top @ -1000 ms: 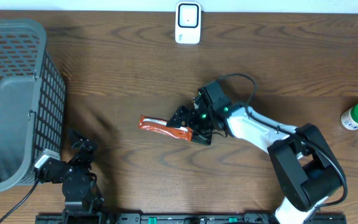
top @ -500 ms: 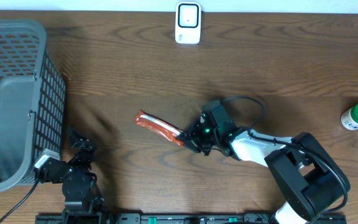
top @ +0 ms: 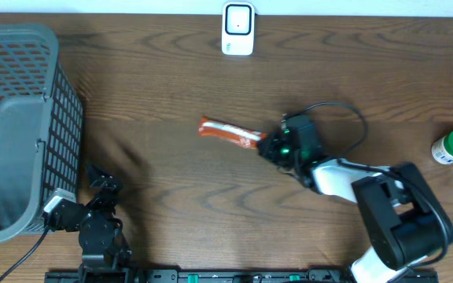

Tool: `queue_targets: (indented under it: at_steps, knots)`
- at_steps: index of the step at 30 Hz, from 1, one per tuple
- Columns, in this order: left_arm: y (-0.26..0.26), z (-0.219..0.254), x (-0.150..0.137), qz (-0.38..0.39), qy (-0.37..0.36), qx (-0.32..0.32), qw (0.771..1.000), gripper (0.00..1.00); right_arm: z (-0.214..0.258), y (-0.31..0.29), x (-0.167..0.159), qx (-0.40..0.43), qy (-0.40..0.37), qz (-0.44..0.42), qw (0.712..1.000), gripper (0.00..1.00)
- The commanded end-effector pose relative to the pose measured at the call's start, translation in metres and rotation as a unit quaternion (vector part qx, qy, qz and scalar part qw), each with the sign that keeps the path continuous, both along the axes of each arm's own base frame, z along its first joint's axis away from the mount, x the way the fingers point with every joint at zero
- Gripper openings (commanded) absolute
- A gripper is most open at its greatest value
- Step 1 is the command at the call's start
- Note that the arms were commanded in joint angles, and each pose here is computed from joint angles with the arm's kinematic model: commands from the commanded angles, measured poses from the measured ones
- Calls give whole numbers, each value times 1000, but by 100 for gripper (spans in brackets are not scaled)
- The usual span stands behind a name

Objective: Scan the item barcode

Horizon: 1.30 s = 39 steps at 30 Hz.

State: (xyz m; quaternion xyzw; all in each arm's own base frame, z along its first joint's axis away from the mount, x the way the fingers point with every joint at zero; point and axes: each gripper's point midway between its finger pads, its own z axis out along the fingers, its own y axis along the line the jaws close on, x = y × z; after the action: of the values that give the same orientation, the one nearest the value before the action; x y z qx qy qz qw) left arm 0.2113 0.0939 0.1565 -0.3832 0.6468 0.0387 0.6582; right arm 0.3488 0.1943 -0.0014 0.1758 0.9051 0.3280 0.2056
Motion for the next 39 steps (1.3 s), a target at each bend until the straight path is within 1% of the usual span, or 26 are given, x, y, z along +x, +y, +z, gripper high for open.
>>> queue_targets:
  at_steps: [1,2,3,6,8,10,12,13,14,16,17,18,19,21,22,23,24,25,26,28,31,33,36,39]
  knots:
    - [3,-11,-2,10,17,3,1000,97,5,-22,-1,-99,-100,120,983,1]
    - [3,-11,-2,10,17,3,1000,97,11,-19,-4,-102,-119,158,975,1]
    - [3,-11,-2,10,17,2,1000,97,14,-18,-8,-106,-127,178,970,1]
    - [3,-11,-2,9,17,3,1000,97,18,-13,-24,-105,-138,242,955,1]
    - [3,-11,-2,9,17,2,1000,97,23,-5,-39,-89,-148,295,940,1]
    - [3,-11,-2,10,17,2,1000,97,26,-1,-47,-82,-155,320,931,1]
    - [3,-11,-2,10,17,2,1000,97,27,-4,-45,-90,-154,314,932,1]
    - [3,-11,-2,9,17,2,1000,97,28,-7,-43,-96,-153,306,935,7]
    - [3,-11,-2,9,17,3,1000,97,28,-12,-40,-102,-150,292,939,23]
    - [3,-11,-2,10,17,3,1000,97,31,-20,-32,-107,-142,260,949,68]
    - [3,-11,-2,10,17,2,1000,97,34,-24,-28,-102,-138,243,955,82]
    - [3,-11,-2,9,17,3,1000,97,38,-28,-24,-95,-133,224,961,95]
    - [3,-11,-2,10,17,3,1000,97,42,-33,-20,-91,-130,208,965,99]
    - [3,-11,-2,10,17,2,1000,97,50,-43,-14,-77,-118,173,975,99]
    - [3,-11,-2,9,17,3,1000,97,54,-46,-13,-66,-113,161,978,89]
    - [3,-11,-2,9,17,3,1000,97,60,-44,-15,-45,-108,156,981,68]
    - [3,-11,-2,10,17,3,1000,97,64,-41,-18,-27,-105,159,981,36]
    - [3,-11,-2,9,17,3,1000,97,66,-37,-22,-10,-93,158,983,1]
    - [3,-11,-2,10,17,2,1000,97,64,-33,-29,6,-69,152,986,1]
    - [3,-11,-2,9,17,2,1000,97,57,-24,-44,12,-31,159,987,1]
    - [3,-11,-2,9,17,2,1000,97,48,-5,-70,9,6,196,980,1]
    - [3,-11,-2,10,17,3,1000,97,40,8,-85,-7,22,217,976,1]
    - [3,-11,-2,9,17,2,1000,97,27,15,-92,-46,36,211,976,1]
    - [3,-11,-2,9,17,3,1000,97,14,18,-92,-77,36,208,974,1]
